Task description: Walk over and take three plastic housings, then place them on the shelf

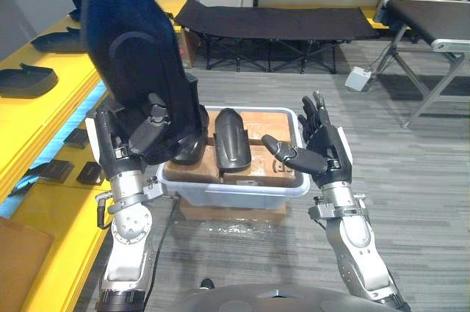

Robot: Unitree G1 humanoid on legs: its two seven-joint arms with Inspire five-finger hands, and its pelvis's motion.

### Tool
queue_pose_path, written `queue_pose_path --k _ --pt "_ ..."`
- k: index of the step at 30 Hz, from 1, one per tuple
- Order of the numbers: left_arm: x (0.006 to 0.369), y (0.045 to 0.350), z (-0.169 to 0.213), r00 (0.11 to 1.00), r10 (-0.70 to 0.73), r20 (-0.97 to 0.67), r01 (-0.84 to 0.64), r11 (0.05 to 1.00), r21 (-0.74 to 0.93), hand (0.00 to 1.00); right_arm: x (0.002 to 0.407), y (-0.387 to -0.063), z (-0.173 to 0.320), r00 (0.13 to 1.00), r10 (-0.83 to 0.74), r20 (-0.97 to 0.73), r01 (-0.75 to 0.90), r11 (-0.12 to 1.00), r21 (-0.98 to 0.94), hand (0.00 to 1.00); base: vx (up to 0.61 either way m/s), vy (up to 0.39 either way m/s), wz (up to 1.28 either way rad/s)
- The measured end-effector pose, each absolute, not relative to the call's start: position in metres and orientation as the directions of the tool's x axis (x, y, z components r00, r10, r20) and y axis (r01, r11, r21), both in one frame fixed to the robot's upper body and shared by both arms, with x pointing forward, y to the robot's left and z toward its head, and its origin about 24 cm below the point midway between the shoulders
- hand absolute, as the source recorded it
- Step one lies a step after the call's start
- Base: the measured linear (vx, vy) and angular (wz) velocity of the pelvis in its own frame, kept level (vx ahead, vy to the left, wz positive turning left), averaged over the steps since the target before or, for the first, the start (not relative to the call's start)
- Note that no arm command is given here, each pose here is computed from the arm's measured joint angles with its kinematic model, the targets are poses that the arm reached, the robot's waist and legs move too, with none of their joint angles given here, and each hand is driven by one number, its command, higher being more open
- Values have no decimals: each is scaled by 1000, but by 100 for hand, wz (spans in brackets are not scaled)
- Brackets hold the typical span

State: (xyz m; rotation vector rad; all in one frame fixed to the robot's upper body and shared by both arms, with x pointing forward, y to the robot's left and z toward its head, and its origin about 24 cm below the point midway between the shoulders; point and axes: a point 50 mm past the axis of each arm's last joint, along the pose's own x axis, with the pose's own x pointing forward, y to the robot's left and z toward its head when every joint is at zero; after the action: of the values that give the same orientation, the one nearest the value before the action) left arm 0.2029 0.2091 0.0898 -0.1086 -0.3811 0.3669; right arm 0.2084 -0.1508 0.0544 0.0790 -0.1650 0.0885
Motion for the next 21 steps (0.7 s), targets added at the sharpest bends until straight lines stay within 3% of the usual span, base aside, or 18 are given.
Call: queue_pose_path --k 5,10,16,21 --pt "196 206 74 909 318 271 -259 938 -231 0 207 -154 17 996 87 -32 -86 996 41 100 3 -2 -1" --pt "183 216 65 899 372 233 -325 921 -215 0 208 -156 1 988 97 -123 -95 995 16 100 -27 -15 25" --pt "155 248 66 773 599 211 -556 799 -229 0 221 -148 8 987 126 -95 -126 992 4 100 -17 -33 57" --pt "116 269 66 648 739 185 -709 674 -209 0 231 -143 -6 985 58 -159 -49 997 59 100 19 -22 56"
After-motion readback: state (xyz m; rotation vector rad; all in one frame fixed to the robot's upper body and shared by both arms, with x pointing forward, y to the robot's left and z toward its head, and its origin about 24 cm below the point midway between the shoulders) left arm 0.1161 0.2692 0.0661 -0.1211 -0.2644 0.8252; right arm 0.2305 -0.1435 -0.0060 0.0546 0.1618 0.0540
